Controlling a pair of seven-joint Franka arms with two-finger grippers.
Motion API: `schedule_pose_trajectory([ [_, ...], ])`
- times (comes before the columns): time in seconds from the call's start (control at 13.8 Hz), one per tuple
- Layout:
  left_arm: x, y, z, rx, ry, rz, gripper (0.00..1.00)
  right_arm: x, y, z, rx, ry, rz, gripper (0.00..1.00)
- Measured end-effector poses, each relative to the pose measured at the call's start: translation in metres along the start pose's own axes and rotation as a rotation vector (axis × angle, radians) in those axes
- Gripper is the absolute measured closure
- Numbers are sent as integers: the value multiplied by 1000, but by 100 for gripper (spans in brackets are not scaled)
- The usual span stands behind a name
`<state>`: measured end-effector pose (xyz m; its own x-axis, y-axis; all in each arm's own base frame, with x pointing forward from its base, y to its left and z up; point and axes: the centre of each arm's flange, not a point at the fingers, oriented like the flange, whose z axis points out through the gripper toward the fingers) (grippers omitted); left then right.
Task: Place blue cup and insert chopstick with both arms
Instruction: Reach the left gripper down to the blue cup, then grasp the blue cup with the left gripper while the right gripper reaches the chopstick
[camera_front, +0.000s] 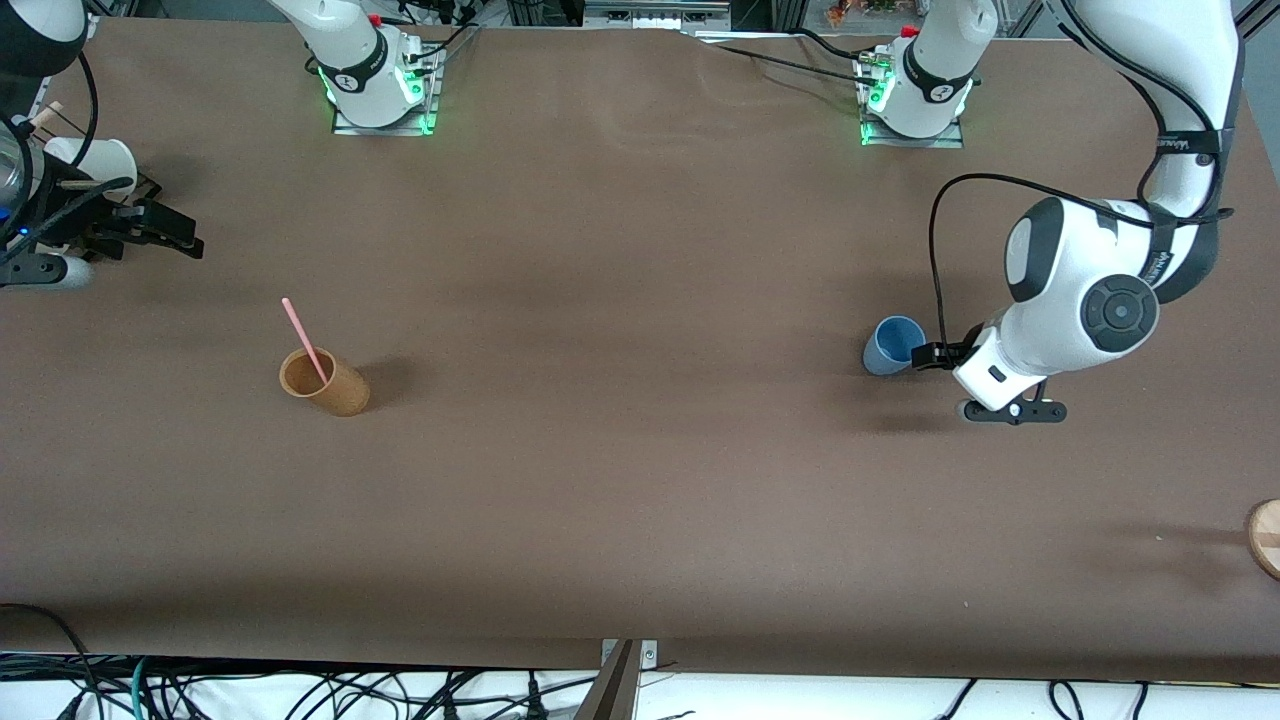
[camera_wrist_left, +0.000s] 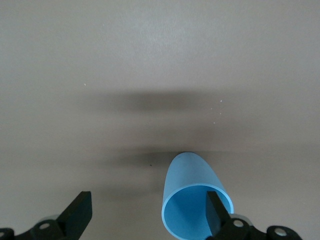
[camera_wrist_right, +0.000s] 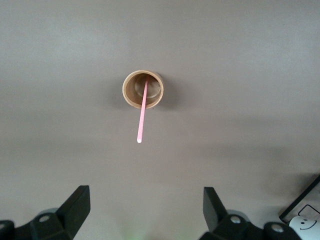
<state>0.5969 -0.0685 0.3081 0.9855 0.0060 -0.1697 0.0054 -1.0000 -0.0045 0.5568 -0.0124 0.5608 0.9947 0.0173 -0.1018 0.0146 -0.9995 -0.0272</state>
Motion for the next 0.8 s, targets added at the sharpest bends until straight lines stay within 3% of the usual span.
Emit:
schedule_pose_trajectory([
  [0.8, -40, -7, 23, -6, 40, 39, 0, -2, 0, 4, 1, -29, -1, 0],
])
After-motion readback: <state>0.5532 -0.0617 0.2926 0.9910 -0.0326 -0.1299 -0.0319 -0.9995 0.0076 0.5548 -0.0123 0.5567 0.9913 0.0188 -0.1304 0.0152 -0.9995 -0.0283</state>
